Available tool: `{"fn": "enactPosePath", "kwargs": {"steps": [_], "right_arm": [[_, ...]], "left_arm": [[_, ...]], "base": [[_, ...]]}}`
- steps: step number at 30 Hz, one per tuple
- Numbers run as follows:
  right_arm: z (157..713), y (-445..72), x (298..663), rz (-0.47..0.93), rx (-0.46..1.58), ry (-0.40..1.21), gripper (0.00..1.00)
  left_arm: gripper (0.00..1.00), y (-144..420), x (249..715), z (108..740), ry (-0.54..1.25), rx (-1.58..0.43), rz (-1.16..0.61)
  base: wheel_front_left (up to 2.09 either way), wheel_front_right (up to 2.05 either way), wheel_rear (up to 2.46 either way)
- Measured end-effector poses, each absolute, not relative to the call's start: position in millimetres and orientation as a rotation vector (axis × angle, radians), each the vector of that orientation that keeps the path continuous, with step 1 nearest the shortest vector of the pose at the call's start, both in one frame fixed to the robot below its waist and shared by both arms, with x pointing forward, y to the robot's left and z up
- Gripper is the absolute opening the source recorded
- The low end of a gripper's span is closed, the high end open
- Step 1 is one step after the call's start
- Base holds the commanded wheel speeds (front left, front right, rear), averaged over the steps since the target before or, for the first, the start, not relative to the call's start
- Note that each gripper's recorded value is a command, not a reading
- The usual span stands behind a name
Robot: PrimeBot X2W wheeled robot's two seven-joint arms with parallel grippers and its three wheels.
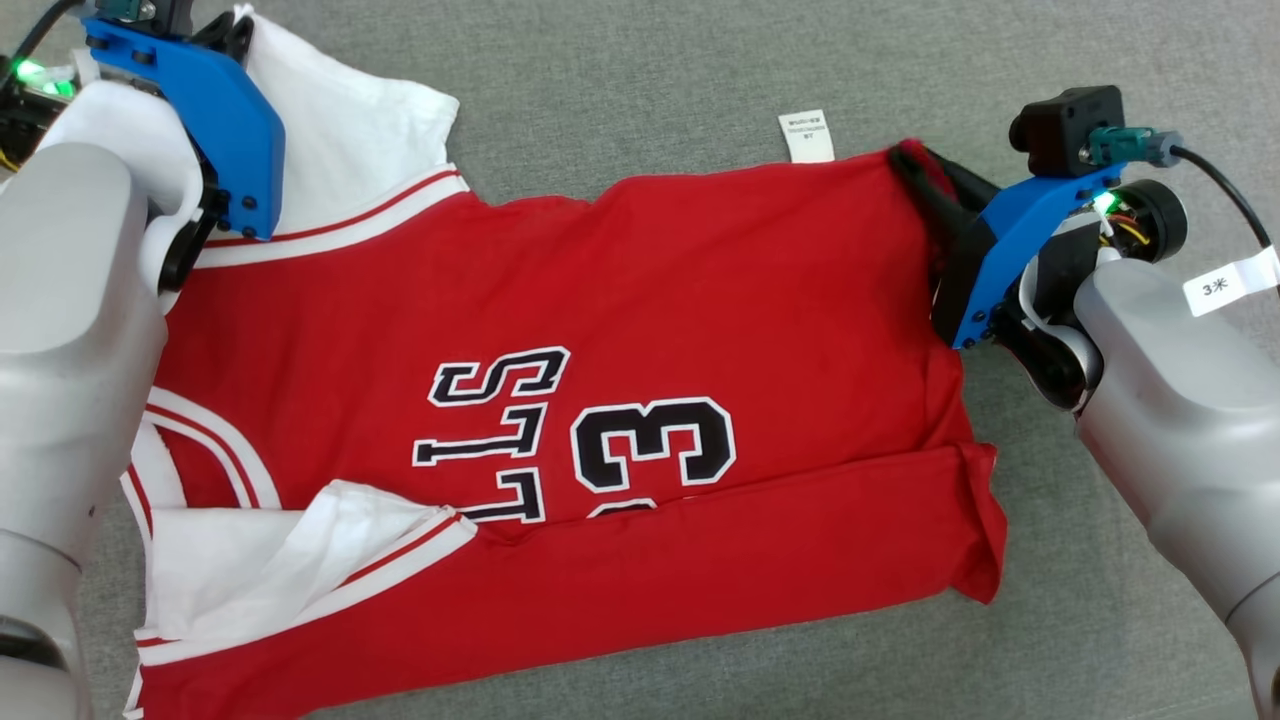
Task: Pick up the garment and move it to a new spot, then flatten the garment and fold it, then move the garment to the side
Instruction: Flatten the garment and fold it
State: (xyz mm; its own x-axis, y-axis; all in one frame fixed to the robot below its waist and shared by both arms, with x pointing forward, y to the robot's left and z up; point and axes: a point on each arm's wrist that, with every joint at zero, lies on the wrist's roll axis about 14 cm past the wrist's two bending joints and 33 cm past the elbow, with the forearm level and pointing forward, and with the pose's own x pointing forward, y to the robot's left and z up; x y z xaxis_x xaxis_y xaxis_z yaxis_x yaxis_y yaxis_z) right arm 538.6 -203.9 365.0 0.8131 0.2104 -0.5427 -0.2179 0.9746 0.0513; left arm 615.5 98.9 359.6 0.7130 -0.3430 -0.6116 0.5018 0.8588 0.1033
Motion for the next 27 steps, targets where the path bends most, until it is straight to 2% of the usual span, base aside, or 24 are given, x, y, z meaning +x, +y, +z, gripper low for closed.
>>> {"fn": "enactPosePath", "kwargs": {"steps": [6, 13, 27], "right_arm": [[376.5, -207.7, 545.5, 0.217, 0.002, 0.528, 0.0], [414.5, -210.6, 559.5, 0.205, -0.009, 0.375, 0.0], [428.1, -193.9, 529.7, 0.26, -0.003, 0.304, 0.0]], "left_arm": [[0.0, 100.5, 620.7, 378.1, 0.533, 0.255, -0.466], [0.0, 97.8, 624.5, 424.1, 0.379, 0.218, -0.454], [0.0, 109.4, 562.9, 445.2, 0.226, 0.097, -0.41]], "base": [[0.0, 0.0, 0.0], [0.0, 0.0, 0.0], [0.0, 0.0, 0.0]]}}
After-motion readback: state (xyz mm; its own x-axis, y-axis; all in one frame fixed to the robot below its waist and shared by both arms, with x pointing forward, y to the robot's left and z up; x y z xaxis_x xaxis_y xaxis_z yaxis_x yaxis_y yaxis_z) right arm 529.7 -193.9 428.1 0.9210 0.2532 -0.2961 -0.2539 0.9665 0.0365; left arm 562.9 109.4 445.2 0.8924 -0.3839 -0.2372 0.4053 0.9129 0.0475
